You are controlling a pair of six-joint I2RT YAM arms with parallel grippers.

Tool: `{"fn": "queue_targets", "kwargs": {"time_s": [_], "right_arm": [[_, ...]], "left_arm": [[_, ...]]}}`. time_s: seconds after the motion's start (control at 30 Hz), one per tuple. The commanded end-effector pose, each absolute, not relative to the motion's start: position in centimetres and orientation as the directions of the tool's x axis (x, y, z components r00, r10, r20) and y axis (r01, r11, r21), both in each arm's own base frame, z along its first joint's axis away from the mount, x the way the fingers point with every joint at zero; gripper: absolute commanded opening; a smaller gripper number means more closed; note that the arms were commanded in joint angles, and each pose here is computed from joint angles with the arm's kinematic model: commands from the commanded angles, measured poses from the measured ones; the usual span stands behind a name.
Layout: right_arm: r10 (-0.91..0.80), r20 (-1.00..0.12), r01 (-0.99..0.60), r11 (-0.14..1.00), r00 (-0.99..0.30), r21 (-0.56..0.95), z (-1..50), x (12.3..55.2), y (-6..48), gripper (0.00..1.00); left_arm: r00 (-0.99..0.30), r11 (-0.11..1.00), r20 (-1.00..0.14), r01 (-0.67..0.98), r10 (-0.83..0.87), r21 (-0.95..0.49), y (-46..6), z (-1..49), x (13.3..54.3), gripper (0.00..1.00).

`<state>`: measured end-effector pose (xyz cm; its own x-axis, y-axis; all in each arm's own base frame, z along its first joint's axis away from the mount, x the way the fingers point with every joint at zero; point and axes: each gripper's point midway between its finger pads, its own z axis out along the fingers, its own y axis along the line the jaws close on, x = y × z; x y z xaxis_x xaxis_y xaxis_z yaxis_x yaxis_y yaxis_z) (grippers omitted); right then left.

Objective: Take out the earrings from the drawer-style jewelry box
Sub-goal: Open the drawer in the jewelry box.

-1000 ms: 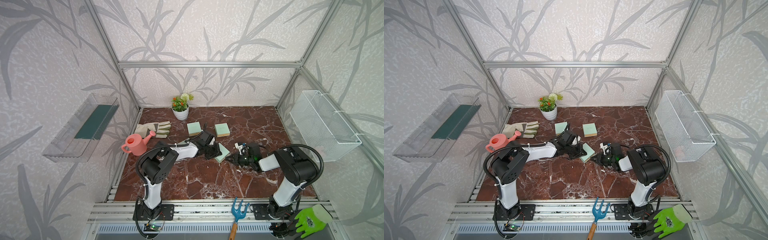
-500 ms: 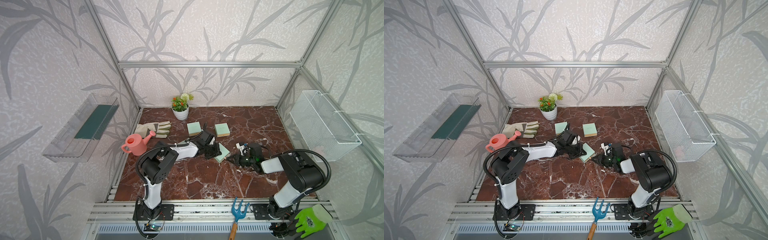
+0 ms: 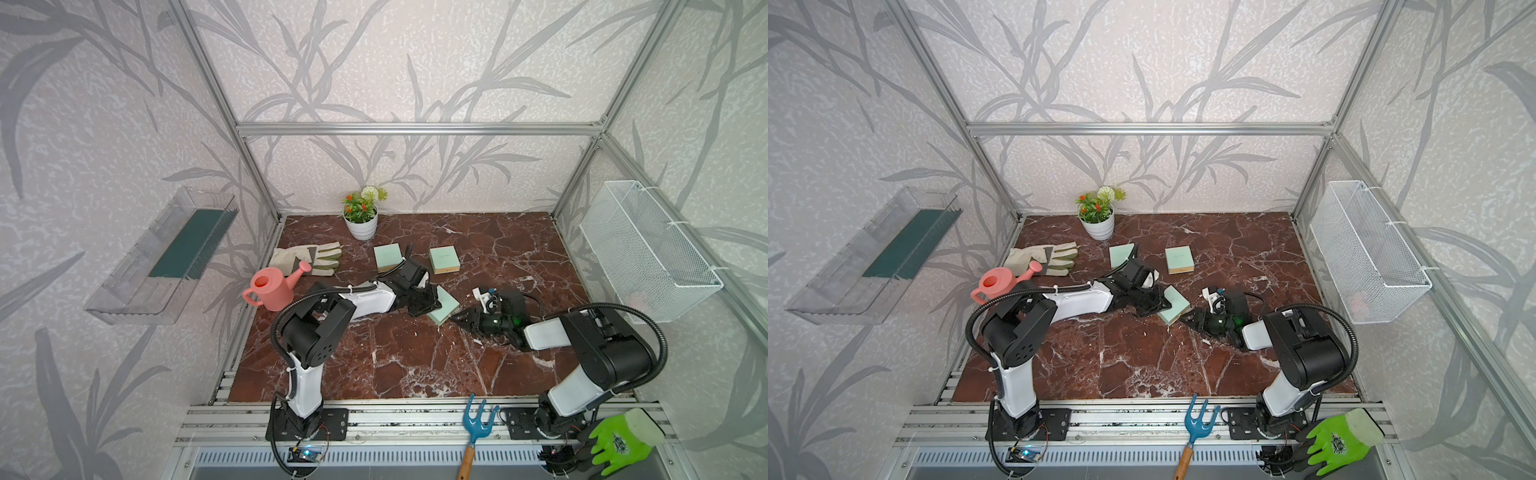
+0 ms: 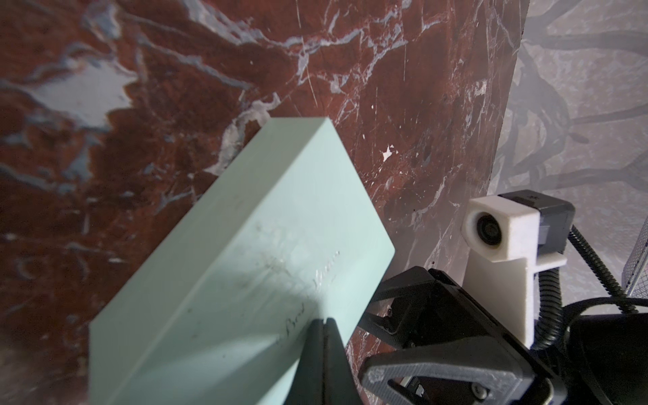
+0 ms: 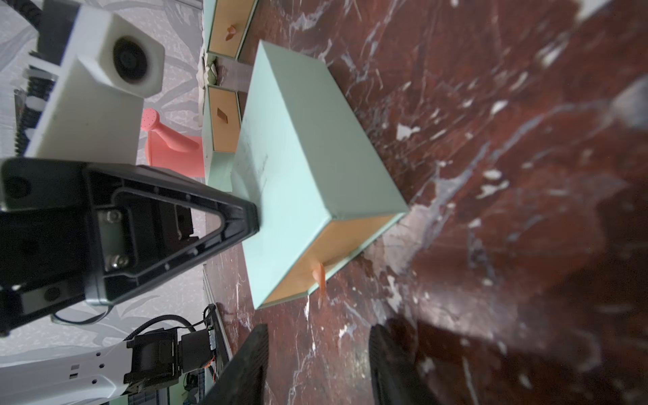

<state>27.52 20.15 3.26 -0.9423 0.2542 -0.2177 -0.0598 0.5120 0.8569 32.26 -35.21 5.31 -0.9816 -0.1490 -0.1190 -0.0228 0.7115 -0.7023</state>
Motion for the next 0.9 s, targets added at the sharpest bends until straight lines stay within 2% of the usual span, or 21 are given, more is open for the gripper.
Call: {"fn": "queue_targets", "kwargs": {"time_s": [0.0,0.6,0.87], "right_arm": [[0.255,-0.211,-0.053,0.514,-0.943,0.856,2.9,28.1,20.2,0.43],[0.255,-0.182,-0.025,0.519,-0.950,0.854,1.1,29.2,20.7,0.26],[0.258,-0.189,-0.033,0.508,-0.947,0.861,1.3,29.8,21.2,0.23]], "left_arm": [[-0.982,0.792,-0.069,-0.099,-0.175,-0.602,-32.8,2.1,31.4,0.00],[-0.982,0.793,-0.070,-0.100,-0.176,-0.601,-32.8,2.2,31.5,0.00],[-0.982,0.795,-0.067,-0.104,-0.179,-0.597,-32.7,2.0,31.5,0.00]]}}
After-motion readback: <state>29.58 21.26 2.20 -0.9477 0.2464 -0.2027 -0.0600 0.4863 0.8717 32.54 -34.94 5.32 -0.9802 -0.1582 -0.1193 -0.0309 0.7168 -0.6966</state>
